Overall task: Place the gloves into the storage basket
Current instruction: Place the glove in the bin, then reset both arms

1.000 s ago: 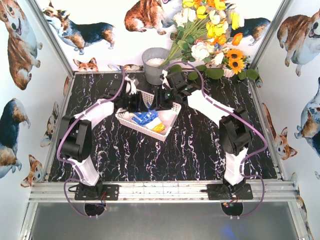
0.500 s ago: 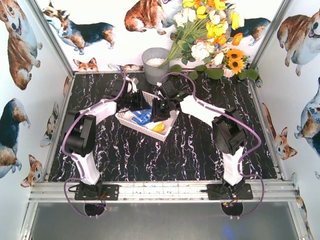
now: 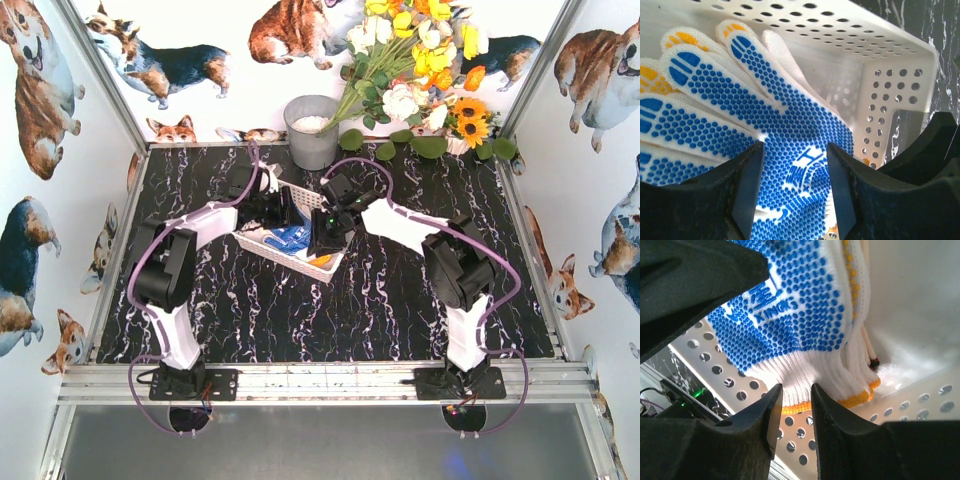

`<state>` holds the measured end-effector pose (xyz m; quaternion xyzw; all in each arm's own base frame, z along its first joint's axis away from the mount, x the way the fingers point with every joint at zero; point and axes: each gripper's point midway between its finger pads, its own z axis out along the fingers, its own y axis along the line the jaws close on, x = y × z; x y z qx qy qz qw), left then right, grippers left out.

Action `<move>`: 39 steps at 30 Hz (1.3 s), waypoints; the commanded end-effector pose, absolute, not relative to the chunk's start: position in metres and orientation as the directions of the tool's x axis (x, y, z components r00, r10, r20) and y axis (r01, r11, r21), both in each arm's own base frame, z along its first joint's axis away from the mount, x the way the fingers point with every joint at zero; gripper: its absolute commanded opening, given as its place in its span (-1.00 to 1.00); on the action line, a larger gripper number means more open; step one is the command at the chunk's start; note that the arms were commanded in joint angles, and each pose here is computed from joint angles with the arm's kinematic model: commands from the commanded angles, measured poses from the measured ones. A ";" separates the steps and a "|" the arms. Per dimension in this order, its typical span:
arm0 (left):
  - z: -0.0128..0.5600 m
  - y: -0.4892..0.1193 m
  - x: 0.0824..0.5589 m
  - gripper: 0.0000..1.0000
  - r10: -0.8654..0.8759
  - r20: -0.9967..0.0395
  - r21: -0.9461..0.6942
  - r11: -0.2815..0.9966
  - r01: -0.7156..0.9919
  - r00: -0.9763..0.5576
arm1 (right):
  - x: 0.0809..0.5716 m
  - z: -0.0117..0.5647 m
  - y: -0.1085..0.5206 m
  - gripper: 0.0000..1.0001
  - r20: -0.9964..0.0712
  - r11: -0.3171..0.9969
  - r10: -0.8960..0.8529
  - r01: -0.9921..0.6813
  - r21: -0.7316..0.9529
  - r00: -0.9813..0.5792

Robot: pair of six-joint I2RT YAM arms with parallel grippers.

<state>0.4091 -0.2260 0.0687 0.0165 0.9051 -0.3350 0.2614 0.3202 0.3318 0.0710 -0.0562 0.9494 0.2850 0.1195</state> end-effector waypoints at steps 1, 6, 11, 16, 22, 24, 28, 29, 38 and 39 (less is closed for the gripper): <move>0.123 -0.224 0.413 -0.01 -0.108 -0.614 -0.540 0.780 0.316 -0.782 | 0.325 0.126 0.332 -0.33 -0.397 0.796 -0.032 -0.264 0.544 -0.917; 0.181 -0.194 0.420 0.46 -0.129 -0.756 -0.421 0.847 0.325 -0.642 | 0.328 0.180 0.314 -0.16 -0.533 0.772 0.004 -0.336 0.540 -0.846; 0.198 -0.106 0.437 0.93 -0.266 -0.808 -0.392 0.909 0.143 -0.525 | 0.356 0.202 0.250 0.05 -0.634 0.813 0.125 -0.288 0.506 -0.763; 0.213 0.006 0.421 0.99 -0.370 -0.873 -0.348 0.929 -0.127 -0.317 | 0.381 0.192 0.148 0.39 -0.769 0.951 0.154 -0.116 0.285 -0.620; 0.188 0.106 0.363 0.99 -0.404 -0.908 -0.317 0.834 -0.452 -0.110 | 0.377 0.178 0.042 0.74 -0.859 0.962 0.275 0.129 0.243 -0.432; 0.183 0.120 0.344 0.99 -0.353 -0.935 -0.289 0.810 -0.511 -0.029 | 0.367 0.171 0.013 0.79 -0.899 0.953 0.267 0.233 0.193 -0.348; 0.163 0.119 0.314 1.00 -0.257 -0.958 -0.286 0.828 -0.482 0.128 | 0.340 0.150 -0.019 0.83 -0.962 0.934 0.213 0.323 0.149 -0.172; 0.166 0.117 0.313 0.99 -0.234 -0.958 -0.285 0.840 -0.462 0.164 | 0.337 0.149 -0.020 0.86 -0.972 0.940 0.195 0.309 0.148 -0.129; 0.118 0.057 0.361 0.99 -0.069 -0.997 -0.060 0.971 -0.232 -0.031 | 0.351 0.118 -0.022 0.95 -0.990 0.966 0.013 0.256 -0.024 -0.139; 0.111 0.044 0.367 0.99 -0.038 -0.998 -0.026 0.981 -0.190 -0.056 | 0.354 0.120 -0.024 0.97 -0.995 0.966 0.001 0.258 -0.026 -0.104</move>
